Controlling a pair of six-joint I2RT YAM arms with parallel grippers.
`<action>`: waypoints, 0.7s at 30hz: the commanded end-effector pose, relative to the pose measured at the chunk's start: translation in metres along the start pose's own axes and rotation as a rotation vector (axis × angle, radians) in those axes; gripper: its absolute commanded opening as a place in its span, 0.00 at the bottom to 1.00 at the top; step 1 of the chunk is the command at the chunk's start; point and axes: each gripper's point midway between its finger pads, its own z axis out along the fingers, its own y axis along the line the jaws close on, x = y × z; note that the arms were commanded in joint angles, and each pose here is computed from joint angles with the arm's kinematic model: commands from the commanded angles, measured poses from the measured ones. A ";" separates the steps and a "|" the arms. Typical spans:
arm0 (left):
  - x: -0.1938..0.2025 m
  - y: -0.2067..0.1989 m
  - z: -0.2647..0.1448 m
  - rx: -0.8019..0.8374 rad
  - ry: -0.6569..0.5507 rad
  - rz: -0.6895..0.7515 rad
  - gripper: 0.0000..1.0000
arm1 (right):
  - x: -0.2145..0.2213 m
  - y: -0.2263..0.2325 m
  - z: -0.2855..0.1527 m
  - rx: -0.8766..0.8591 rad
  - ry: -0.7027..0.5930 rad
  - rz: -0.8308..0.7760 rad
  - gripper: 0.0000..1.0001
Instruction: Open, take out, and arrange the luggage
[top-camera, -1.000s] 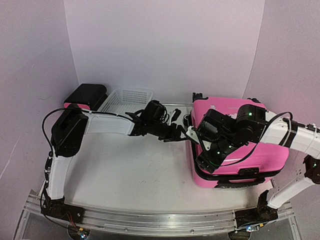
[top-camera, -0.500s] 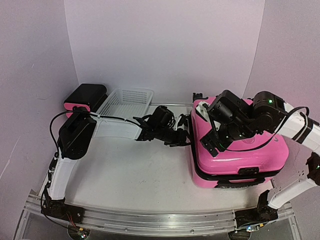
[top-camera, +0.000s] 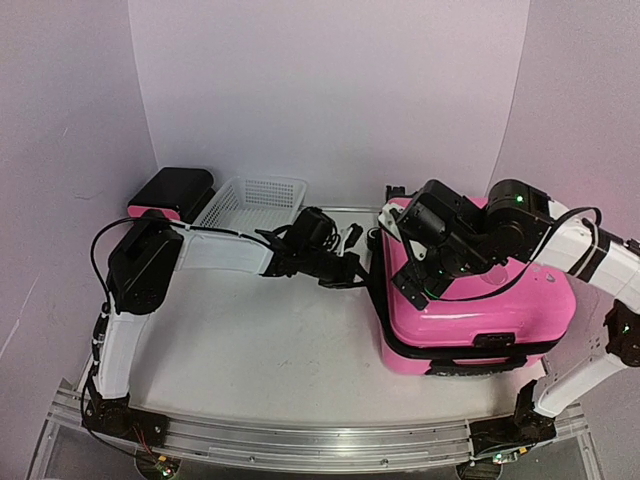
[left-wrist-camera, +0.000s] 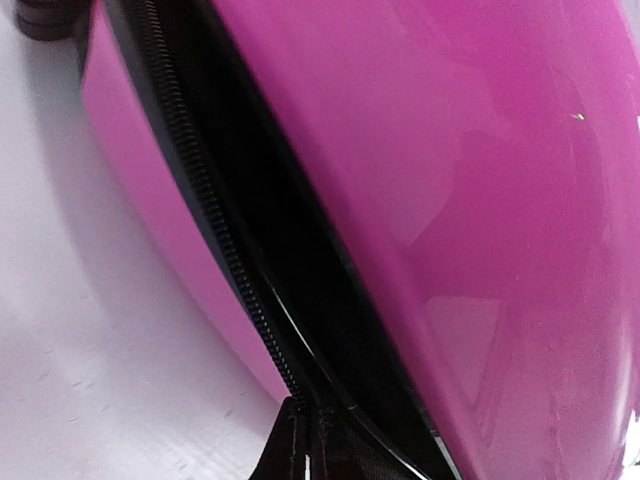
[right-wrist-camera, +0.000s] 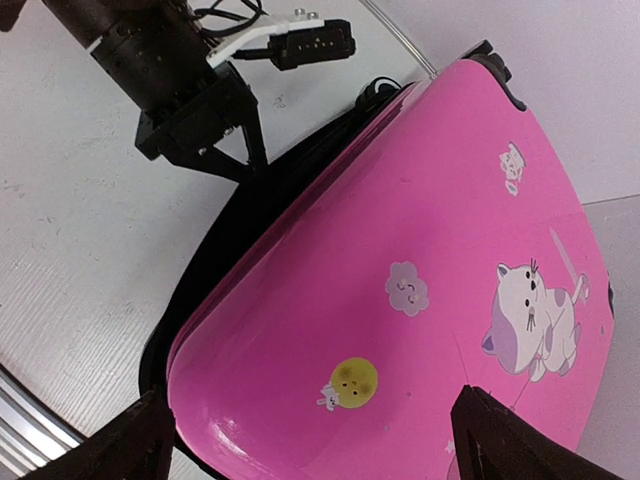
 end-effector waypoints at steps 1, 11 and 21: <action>-0.037 0.060 -0.068 -0.206 -0.117 0.000 0.00 | -0.010 0.005 0.004 -0.010 -0.015 -0.056 0.98; -0.018 0.066 -0.117 -0.293 -0.129 0.066 0.00 | 0.002 0.031 0.010 -0.142 0.014 -0.206 0.98; -0.012 0.060 -0.137 -0.290 -0.095 0.070 0.19 | 0.034 0.131 -0.072 -0.833 -0.141 -0.288 0.92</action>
